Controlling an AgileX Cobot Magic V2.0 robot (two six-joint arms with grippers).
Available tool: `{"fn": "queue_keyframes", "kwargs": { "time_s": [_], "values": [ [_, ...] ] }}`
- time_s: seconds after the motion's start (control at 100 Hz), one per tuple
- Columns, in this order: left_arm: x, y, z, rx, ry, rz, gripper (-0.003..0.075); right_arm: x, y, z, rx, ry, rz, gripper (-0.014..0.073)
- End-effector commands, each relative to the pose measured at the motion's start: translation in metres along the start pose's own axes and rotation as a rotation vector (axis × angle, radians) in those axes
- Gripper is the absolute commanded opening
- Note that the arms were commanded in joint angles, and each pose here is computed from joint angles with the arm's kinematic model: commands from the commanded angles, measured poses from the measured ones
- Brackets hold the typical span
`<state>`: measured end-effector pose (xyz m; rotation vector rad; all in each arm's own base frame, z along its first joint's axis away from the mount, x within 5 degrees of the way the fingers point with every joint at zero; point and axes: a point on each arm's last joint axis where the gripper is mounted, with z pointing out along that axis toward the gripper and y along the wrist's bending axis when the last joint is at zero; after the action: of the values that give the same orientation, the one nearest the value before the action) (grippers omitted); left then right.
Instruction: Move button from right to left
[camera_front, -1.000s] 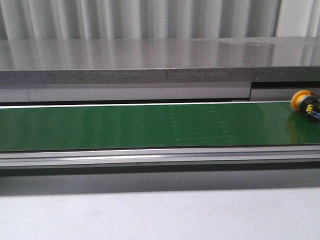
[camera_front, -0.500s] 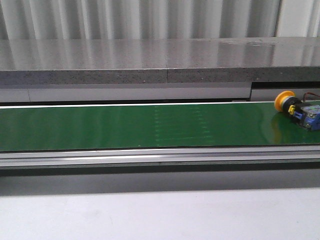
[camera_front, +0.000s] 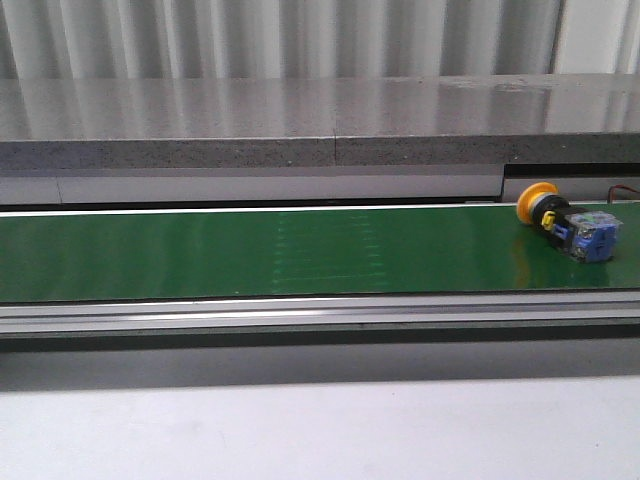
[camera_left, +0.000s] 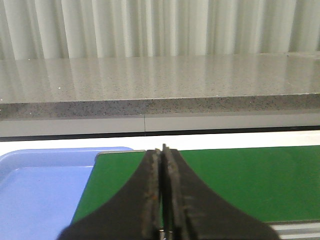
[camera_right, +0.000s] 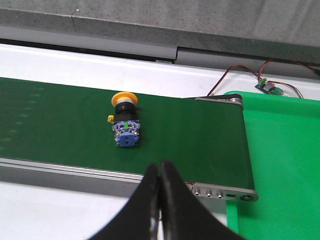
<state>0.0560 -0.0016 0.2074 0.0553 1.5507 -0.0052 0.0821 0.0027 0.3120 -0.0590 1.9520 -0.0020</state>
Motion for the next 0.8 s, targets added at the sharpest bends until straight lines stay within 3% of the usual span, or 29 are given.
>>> {"fn": "queue_keyframes", "kwargs": {
  "time_s": [0.0, 0.45, 0.79],
  "values": [
    [-0.001, -0.002, -0.002, 0.023, -0.085, -0.019, -0.002, -0.014, -0.002, -0.004, 0.021, -0.09, -0.009, -0.0068],
    [-0.002, -0.002, -0.002, 0.025, -0.097, -0.02, -0.002, -0.014, -0.002, -0.004, 0.021, -0.09, -0.009, -0.0068],
    [-0.046, 0.0, -0.007, 0.037, -0.131, -0.237, -0.002, -0.014, -0.002, -0.004, 0.021, -0.09, -0.009, -0.0068]
  ]
}}
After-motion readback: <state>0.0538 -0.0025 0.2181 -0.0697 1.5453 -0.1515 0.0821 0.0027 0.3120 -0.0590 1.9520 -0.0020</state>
